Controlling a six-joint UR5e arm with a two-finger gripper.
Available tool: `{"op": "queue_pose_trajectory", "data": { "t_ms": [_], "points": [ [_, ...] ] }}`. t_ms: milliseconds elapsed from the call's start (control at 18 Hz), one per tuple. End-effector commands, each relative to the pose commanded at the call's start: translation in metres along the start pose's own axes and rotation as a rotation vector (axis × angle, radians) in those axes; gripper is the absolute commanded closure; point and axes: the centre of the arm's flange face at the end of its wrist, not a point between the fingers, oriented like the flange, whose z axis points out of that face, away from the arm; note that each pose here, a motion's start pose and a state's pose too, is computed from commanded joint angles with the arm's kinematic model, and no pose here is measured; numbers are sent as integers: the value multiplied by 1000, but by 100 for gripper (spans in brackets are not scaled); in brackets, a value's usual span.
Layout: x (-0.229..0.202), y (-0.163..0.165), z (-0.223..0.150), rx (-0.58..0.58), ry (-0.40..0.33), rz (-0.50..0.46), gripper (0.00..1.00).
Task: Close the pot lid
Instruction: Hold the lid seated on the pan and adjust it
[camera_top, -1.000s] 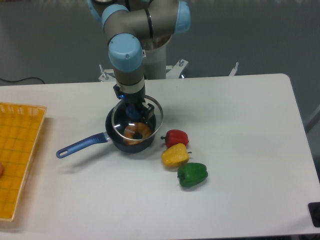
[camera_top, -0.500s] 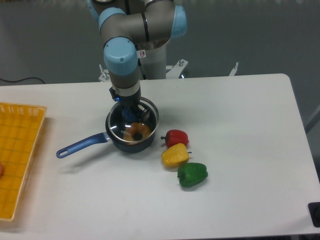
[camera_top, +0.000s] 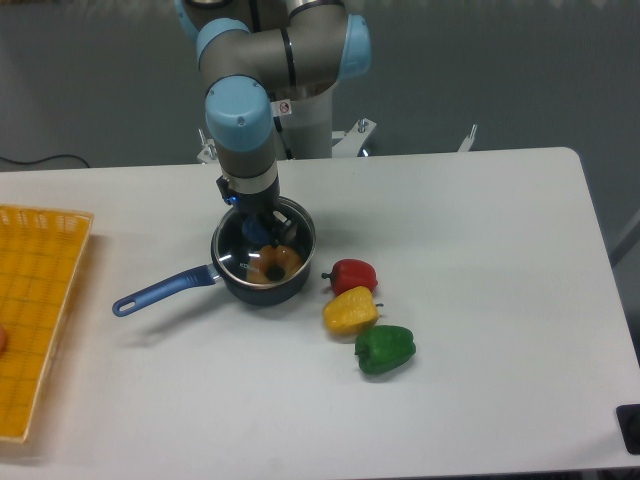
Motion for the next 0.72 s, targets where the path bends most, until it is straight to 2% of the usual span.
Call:
{"op": "queue_pose_trajectory", "data": {
  "t_ms": [722],
  "points": [
    [2, 1, 3, -5, 4, 1, 39]
  ]
}}
